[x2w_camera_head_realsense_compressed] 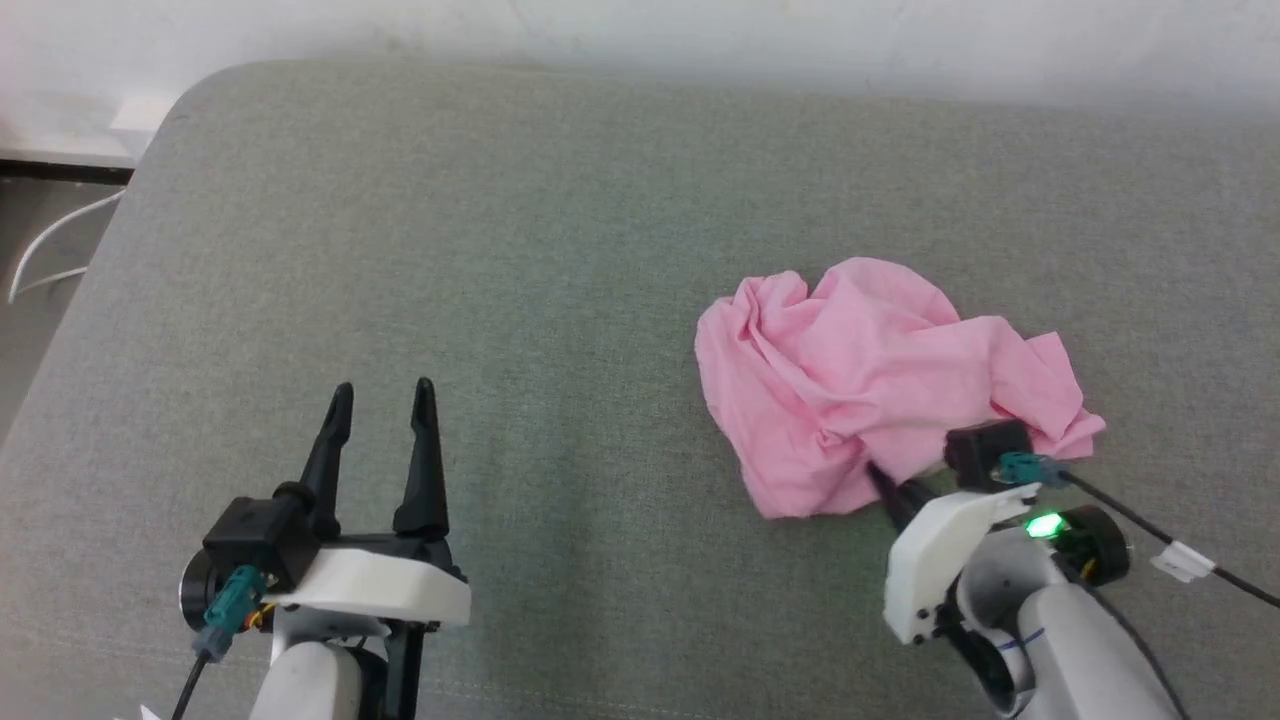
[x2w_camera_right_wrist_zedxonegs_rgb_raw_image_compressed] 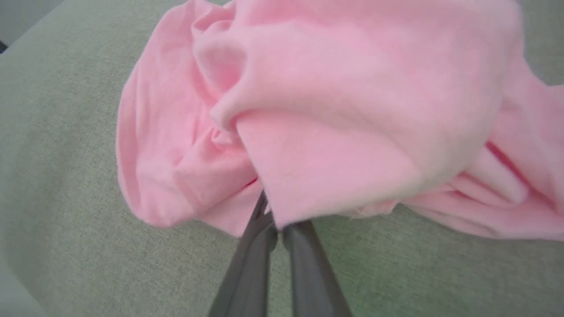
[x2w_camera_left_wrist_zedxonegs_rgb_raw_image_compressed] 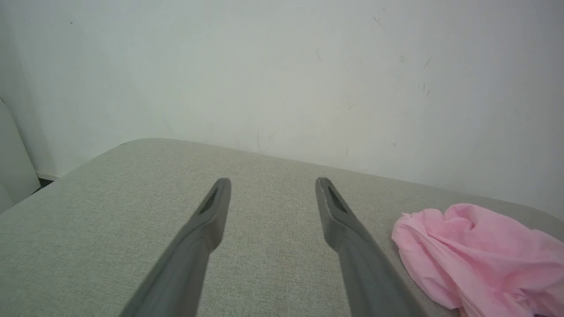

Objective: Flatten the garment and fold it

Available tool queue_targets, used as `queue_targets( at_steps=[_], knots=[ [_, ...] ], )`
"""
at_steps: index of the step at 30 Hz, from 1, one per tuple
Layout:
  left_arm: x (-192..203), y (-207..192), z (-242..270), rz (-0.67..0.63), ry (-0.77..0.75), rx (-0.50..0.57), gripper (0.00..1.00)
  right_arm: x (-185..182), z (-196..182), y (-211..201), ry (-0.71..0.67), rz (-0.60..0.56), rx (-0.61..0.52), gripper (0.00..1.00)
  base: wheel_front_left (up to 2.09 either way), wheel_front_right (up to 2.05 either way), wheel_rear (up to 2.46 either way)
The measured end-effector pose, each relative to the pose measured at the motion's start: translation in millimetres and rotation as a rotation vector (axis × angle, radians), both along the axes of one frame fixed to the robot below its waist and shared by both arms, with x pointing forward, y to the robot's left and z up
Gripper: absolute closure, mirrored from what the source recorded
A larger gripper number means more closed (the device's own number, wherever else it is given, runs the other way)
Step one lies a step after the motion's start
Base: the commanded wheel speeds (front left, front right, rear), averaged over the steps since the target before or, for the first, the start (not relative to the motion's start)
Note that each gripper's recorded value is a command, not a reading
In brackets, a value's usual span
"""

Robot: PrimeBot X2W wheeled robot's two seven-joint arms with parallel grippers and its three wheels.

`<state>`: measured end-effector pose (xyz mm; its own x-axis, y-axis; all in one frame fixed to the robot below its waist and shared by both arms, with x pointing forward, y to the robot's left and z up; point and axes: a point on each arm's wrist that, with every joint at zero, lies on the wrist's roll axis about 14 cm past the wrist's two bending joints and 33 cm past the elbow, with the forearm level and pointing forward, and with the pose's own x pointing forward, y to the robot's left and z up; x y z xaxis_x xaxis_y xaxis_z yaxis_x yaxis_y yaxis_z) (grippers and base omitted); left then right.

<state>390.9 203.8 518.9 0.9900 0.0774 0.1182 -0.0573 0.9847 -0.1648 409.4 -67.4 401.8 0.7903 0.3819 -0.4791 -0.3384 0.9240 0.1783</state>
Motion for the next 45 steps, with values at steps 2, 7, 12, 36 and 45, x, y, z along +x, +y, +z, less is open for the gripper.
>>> queue_targets(
  at_steps=[2,7,12,36,45],
  knots=[
    [-1,2,-1,0.006,0.004,0.001,0.0,5,3,-12,-0.022,-0.035,-0.019,1.0,0.0,0.0,0.0],
    [-2,-1,2,-0.008,-0.007,-0.006,0.0,15,23,-77,-0.095,-0.194,-0.143,1.0,0.0,0.0,0.0],
    [-1,-9,4,-0.037,-0.015,-0.007,0.0,9,46,-153,-0.139,-0.383,-0.275,0.64,0.0,0.0,0.0],
    [-10,-256,-44,-0.857,0.261,-0.05,0.0,-32,94,-194,-0.448,-0.566,-0.086,0.0,0.0,0.0,0.0],
    [-18,-301,-103,-1.009,0.578,0.087,0.0,-55,75,-209,-0.398,-0.635,-0.068,0.0,0.0,0.0,0.0]
  ],
)
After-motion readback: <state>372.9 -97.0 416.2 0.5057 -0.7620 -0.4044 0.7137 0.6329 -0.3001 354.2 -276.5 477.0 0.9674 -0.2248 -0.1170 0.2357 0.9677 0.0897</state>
